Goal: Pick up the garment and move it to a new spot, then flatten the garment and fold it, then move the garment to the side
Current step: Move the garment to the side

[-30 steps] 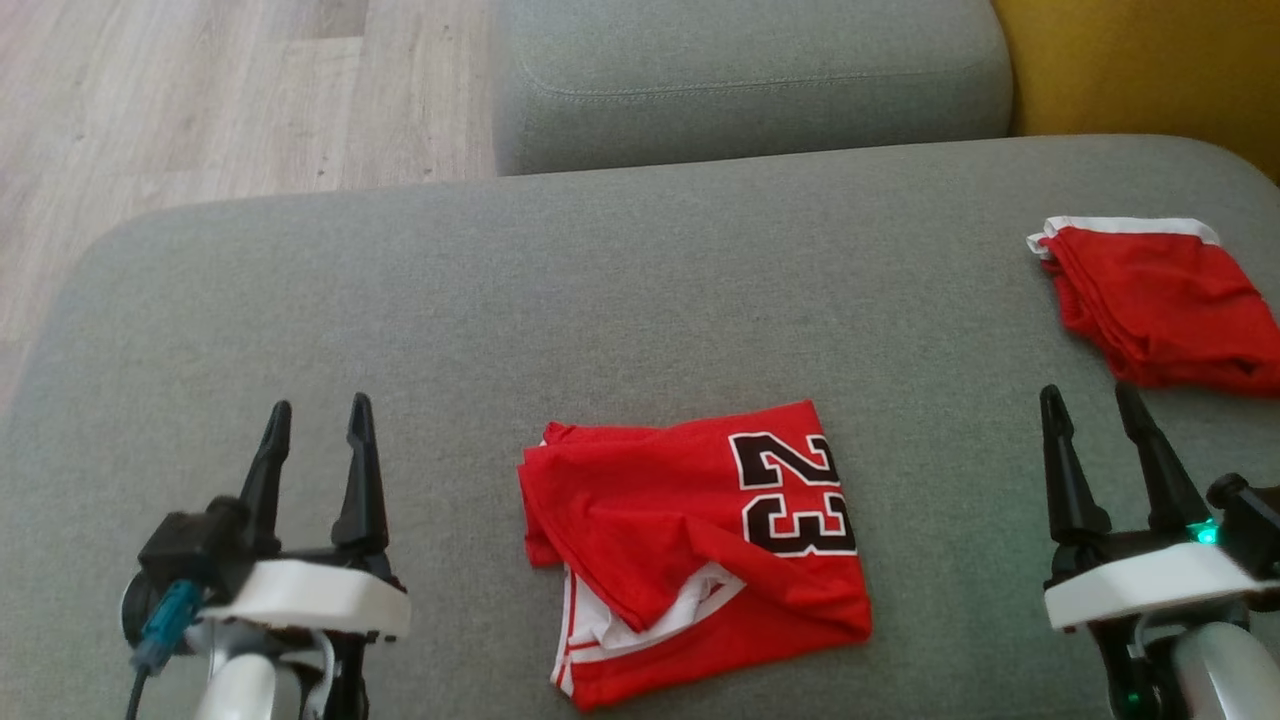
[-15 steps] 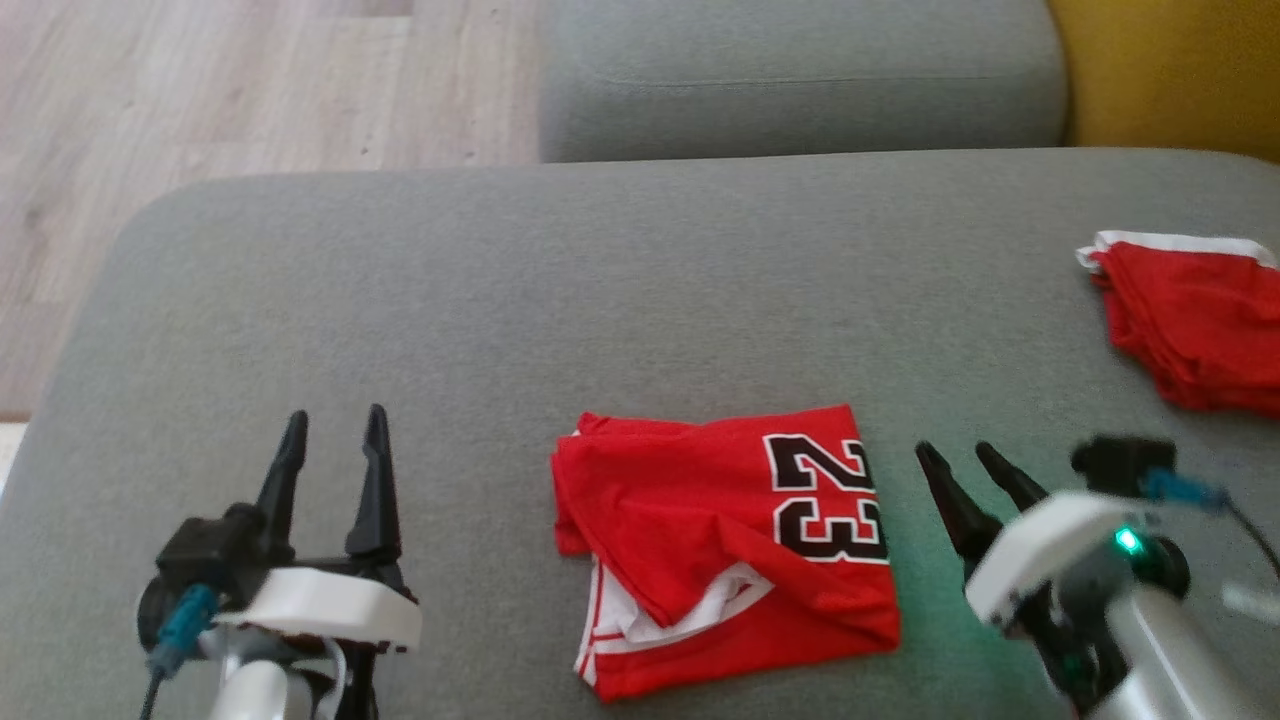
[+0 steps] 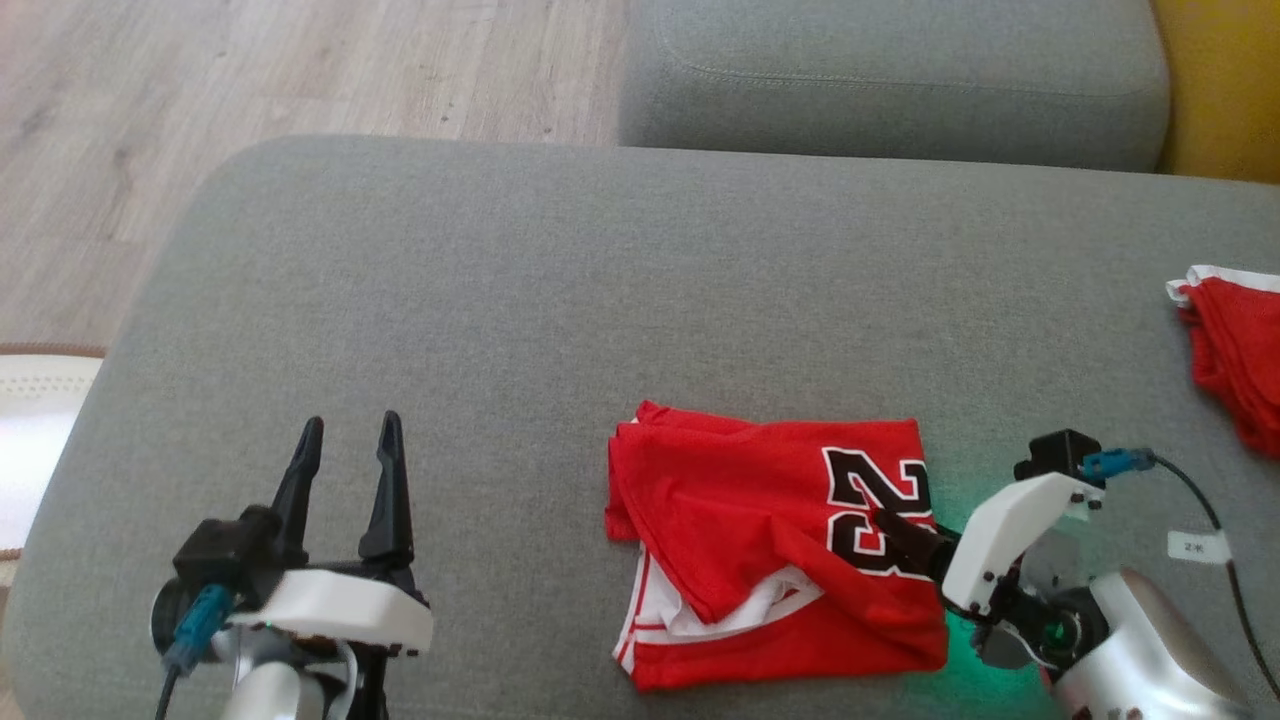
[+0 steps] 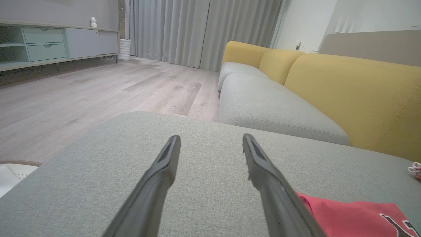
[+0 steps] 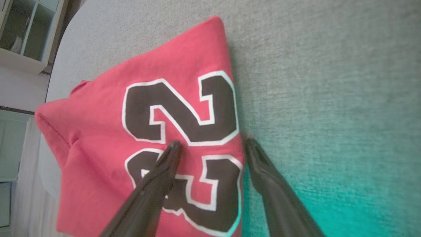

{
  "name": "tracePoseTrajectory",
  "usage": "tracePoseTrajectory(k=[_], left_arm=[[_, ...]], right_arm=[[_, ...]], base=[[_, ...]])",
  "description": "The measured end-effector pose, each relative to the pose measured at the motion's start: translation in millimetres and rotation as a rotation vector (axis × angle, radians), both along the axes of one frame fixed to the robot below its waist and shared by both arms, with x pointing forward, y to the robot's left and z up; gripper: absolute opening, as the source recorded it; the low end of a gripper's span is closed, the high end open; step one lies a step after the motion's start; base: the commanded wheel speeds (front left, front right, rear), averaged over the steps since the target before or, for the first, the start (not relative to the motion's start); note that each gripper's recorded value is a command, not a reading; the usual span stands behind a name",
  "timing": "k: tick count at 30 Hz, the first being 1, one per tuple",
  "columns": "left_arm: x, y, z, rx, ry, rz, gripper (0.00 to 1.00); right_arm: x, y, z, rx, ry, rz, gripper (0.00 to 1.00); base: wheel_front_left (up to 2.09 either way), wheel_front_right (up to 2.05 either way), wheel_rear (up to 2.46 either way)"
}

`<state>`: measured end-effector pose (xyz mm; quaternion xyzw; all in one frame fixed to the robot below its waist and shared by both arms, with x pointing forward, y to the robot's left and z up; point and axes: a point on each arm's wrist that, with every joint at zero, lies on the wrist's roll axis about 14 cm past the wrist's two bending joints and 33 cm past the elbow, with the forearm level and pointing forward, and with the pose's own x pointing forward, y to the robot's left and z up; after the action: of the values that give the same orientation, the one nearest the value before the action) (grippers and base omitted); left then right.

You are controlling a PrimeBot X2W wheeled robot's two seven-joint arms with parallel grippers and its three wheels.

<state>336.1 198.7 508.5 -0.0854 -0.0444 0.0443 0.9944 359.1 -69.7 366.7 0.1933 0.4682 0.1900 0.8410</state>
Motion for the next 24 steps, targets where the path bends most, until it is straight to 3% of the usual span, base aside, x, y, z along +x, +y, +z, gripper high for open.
tracePoseTrajectory(k=[3, 5, 6, 13, 19, 24], left_arm=[[-1, 1, -2, 0.000, 0.005, 0.004, 1.00], [0, 1, -2, 0.000, 0.006, 0.003, 1.00], [0, 0, -2, 0.000, 0.006, 0.002, 1.00], [6, -14, 2, 0.000, -0.006, -0.047, 1.00], [17, -63, 11, -0.032, -0.038, -0.215, 1.00], [28, -112, 21, -0.056, -0.065, -0.373, 1.00]], right_arm=[[-1, 5, 0, 0.025, 0.024, 0.004, 1.00], [0, 7, 2, 0.028, 0.014, 0.009, 0.38], [1, 7, 2, 0.031, 0.004, 0.004, 0.00], [14, 4, 22, 0.027, -0.149, -0.020, 0.00], [55, -33, 80, -0.037, -0.337, -0.042, 0.00], [62, -73, 112, -0.117, -0.400, -0.054, 0.00]], base=[[0.00, 0.00, 0.00], [0.00, 0.00, 0.00], [0.00, 0.00, 0.00], [0.00, 0.00, 0.00], [0.00, 0.00, 0.00], [0.00, 0.00, 0.00]])
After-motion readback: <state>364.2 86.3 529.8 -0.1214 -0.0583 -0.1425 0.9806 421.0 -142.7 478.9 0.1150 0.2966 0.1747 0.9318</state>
